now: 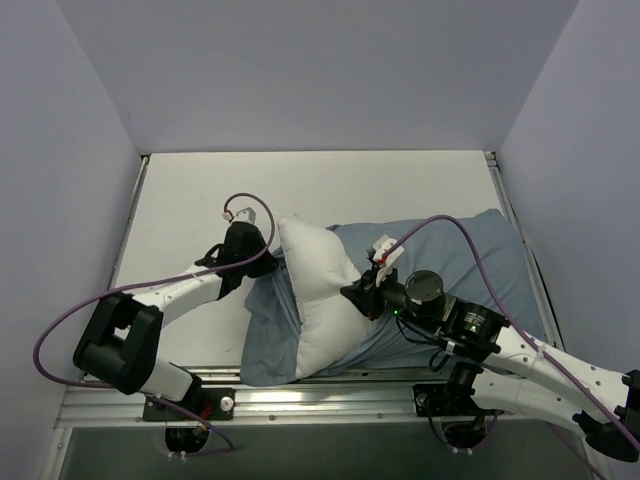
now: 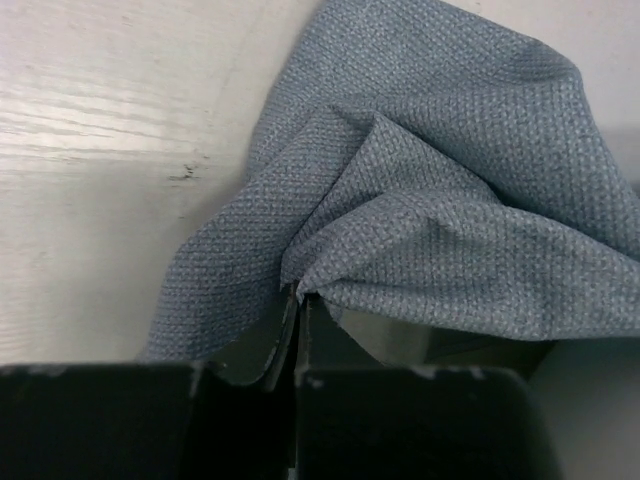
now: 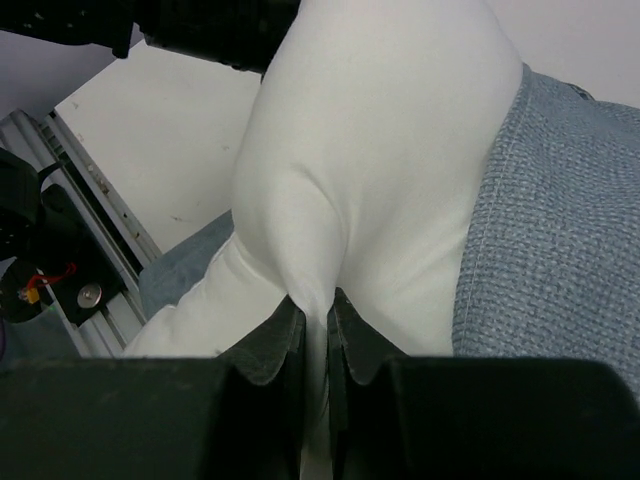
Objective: Remove the pillowcase from the pillow
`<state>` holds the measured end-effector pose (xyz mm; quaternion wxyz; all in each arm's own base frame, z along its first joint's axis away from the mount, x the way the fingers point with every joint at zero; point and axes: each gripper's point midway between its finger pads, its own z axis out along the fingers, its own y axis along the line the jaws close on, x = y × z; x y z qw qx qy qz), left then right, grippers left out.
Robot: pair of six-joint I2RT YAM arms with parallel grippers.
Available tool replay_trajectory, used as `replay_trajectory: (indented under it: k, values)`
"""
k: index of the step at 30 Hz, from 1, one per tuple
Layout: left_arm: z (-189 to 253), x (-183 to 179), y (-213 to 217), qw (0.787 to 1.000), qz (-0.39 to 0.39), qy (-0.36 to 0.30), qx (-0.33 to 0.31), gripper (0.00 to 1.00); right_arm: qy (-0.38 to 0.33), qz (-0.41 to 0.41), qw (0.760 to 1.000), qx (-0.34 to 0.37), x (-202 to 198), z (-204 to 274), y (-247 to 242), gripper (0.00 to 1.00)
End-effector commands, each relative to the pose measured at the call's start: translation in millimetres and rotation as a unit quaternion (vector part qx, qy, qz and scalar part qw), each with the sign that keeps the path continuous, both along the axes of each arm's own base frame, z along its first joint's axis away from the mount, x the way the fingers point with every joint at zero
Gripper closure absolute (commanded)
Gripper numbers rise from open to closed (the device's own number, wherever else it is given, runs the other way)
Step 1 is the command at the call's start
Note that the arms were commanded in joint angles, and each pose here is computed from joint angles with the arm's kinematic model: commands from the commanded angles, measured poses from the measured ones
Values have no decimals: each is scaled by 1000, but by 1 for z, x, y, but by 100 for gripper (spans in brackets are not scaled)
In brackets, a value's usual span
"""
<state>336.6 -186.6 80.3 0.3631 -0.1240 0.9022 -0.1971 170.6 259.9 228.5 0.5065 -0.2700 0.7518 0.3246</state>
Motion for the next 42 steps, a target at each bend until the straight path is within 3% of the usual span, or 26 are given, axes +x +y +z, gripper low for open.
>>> replay_trajectory:
  k: [1,4,6,8,9,11,12,14,15,19,26,30,33,34,36,39,40,42]
  values:
    - [19,23,-22,994,-1,-56,-90,97,-38,32,997,60,-6,40,10,100]
    - [21,13,-42,987,-33,-52,-148,89,-40,25,997,66,3,46,19,100]
    - [42,8,-48,981,-44,-67,-179,68,-26,22,999,42,11,39,29,98]
    - [73,3,-41,976,-41,-97,-189,49,-14,-2,1000,25,21,33,31,89]
    - [72,-1,-28,982,-22,-90,-165,29,-15,-21,999,24,26,38,27,77]
    - [105,-8,-9,981,3,-116,-153,16,-20,-69,997,28,36,44,13,48]
    - [93,-23,5,989,17,-79,-124,6,-17,-91,995,23,40,44,5,27]
    - [100,-38,34,992,62,-69,-87,0,-14,-134,991,24,48,49,-11,18]
    - [109,-44,46,991,80,-79,-77,5,-4,-156,988,9,51,47,-23,14]
    - [112,-70,60,995,71,-58,-49,6,22,-279,960,-21,64,39,-73,11]
    - [148,-89,-10,982,-105,-76,-140,6,78,-399,913,-38,65,3,-133,9]
    - [158,-68,-37,976,-166,-123,-66,6,120,-412,903,-37,58,-26,-135,9]
    - [164,-38,-52,969,-181,-167,2,6,139,-404,903,-49,59,-50,-129,9]
    - [164,-24,-47,971,-154,-182,31,6,141,-400,904,-56,61,-58,-126,9]
    - [156,-7,-56,967,-153,-197,44,6,135,-369,918,-46,71,-65,-111,9]
    - [123,-7,-74,971,-169,-170,12,2,118,-318,940,-30,91,-63,-86,11]
    - [112,-13,-79,973,-177,-151,-3,6,122,-320,939,-43,106,-69,-84,12]
    - [74,-50,-101,970,-221,-87,-54,9,95,-293,950,-57,129,-63,-71,14]
